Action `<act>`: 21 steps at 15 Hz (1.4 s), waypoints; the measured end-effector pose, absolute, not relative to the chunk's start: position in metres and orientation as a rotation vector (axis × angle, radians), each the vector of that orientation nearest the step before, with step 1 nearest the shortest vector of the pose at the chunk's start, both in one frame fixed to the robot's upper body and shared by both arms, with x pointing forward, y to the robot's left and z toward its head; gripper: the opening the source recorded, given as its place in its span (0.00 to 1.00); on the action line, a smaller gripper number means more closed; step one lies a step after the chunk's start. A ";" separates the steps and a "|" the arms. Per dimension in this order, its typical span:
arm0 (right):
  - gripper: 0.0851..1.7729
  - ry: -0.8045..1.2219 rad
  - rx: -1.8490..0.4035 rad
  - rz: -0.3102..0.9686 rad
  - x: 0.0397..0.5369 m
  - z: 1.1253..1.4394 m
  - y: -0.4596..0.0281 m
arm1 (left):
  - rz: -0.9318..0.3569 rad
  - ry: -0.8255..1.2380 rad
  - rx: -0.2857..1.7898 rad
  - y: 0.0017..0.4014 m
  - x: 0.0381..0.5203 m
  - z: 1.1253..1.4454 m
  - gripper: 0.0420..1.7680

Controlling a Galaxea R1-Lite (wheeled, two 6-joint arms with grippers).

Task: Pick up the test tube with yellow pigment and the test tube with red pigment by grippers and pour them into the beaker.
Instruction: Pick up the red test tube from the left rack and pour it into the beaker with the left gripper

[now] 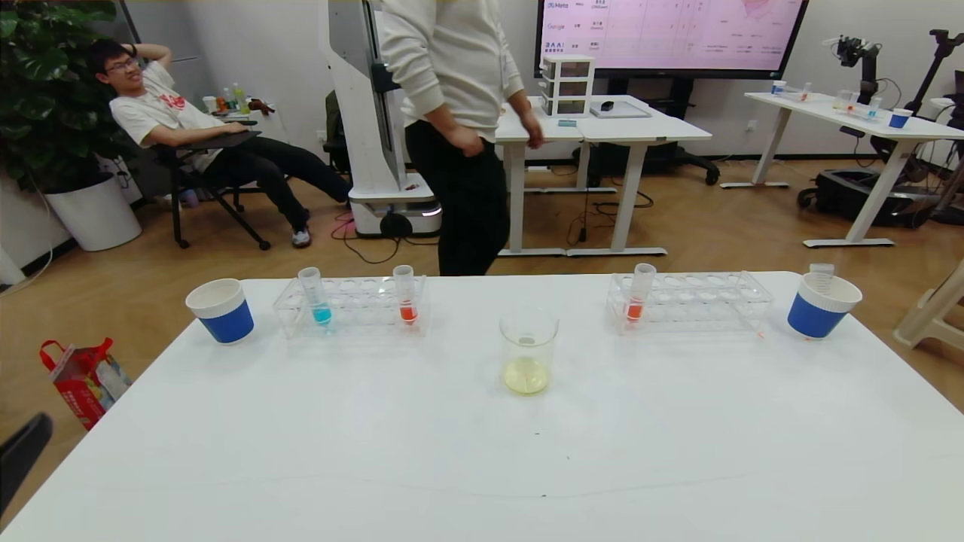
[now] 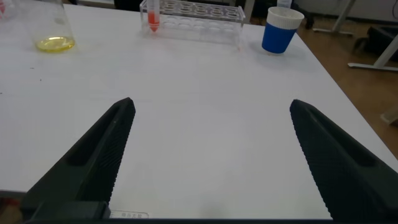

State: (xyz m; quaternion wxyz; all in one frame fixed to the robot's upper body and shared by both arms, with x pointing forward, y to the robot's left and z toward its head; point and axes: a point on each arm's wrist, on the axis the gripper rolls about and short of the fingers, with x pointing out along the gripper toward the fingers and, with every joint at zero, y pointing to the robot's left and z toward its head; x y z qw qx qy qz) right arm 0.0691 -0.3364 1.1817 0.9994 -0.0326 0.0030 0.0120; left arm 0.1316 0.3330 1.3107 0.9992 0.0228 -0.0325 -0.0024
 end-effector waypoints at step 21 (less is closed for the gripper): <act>0.98 0.006 -0.065 0.024 0.069 1.182 -0.336 | -0.004 0.008 -0.060 0.185 0.406 1.195 0.99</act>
